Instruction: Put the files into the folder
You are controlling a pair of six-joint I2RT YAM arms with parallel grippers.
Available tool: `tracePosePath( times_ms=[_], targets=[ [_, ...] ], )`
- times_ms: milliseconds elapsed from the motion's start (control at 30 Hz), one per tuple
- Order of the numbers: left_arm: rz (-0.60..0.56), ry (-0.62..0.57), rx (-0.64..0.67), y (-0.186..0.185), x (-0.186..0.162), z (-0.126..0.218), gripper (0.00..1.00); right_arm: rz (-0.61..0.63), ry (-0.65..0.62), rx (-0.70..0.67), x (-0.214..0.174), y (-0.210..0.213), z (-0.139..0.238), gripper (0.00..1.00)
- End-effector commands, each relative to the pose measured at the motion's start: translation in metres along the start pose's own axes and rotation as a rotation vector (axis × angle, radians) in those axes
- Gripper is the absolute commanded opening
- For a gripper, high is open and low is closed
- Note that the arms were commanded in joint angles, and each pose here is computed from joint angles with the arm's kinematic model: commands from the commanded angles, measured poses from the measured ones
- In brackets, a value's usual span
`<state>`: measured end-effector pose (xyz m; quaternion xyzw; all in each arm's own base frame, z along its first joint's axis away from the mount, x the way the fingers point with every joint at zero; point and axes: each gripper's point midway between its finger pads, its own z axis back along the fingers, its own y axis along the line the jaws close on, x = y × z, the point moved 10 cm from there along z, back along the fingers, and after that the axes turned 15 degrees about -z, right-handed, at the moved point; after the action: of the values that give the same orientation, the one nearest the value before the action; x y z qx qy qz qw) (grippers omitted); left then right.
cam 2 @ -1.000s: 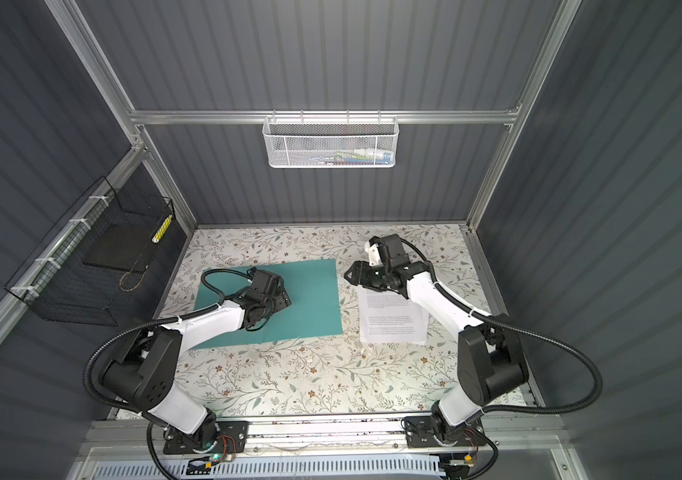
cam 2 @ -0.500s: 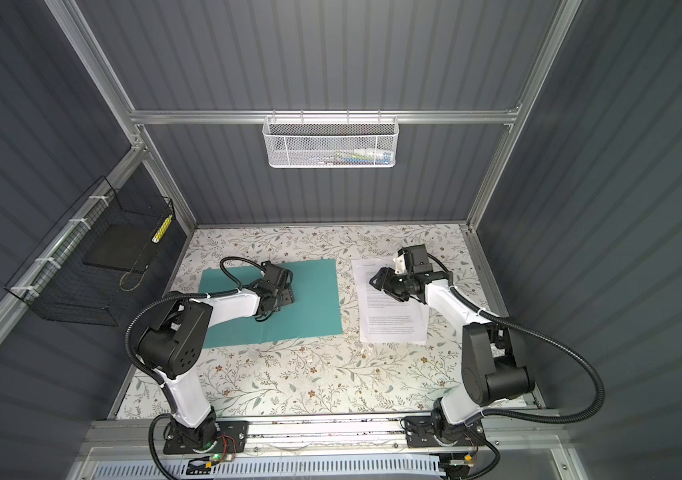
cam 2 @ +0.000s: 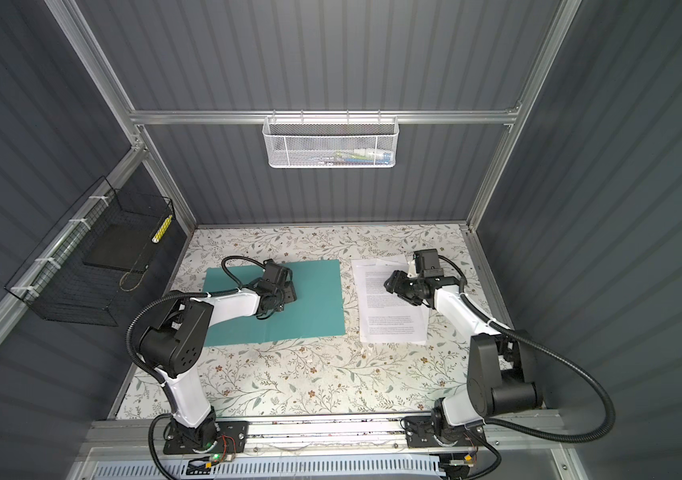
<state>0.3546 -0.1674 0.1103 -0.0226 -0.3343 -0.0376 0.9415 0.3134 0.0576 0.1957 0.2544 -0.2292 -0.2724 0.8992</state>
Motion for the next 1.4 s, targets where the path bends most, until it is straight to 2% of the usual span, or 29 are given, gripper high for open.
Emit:
tracePosePath(
  times_ms=[0, 133, 367, 500, 600, 733, 833, 900, 1133, 1367],
  targets=[
    [-0.012, 0.019, -0.064, -0.017, -0.001, -0.006, 0.67, 0.008, -0.086, -0.187, -0.001, -0.029, 0.013, 0.65],
    [-0.012, 0.019, -0.091, -0.029, 0.0, -0.007, 0.67, -0.021, -0.125, -0.274, 0.003, -0.052, 0.016, 0.67],
    [-0.008, 0.03, -0.102, -0.032, 0.001, -0.009, 0.67, -0.098, -0.07, -0.288, 0.009, -0.078, 0.002, 0.69],
    [-0.007, -0.022, -0.097, -0.031, 0.011, 0.011, 0.71, -0.099, -0.074, -0.252, 0.009, -0.075, 0.003, 0.7],
    [-0.046, -0.066, -0.115, -0.045, 0.023, 0.03, 0.73, -0.089, -0.069, -0.248, 0.004, -0.078, 0.005, 0.69],
    [-0.085, -0.104, -0.245, -0.087, 0.036, 0.042, 0.73, -0.089, -0.062, -0.238, -0.004, -0.085, 0.003, 0.69],
    [-0.093, -0.098, -0.381, -0.122, 0.038, 0.037, 0.73, -0.099, -0.055, -0.222, -0.006, -0.089, 0.0, 0.68],
    [-0.112, -0.087, -0.424, -0.141, 0.038, 0.031, 0.73, -0.094, -0.06, -0.216, -0.005, -0.089, 0.001, 0.68],
    [-0.104, -0.043, -0.612, -0.18, 0.028, 0.023, 0.72, -0.112, -0.061, -0.174, 0.002, -0.088, -0.003, 0.68],
    [-0.096, -0.007, -0.665, -0.191, 0.014, 0.011, 0.71, -0.115, -0.062, -0.152, 0.007, -0.085, -0.006, 0.67]
  ],
)
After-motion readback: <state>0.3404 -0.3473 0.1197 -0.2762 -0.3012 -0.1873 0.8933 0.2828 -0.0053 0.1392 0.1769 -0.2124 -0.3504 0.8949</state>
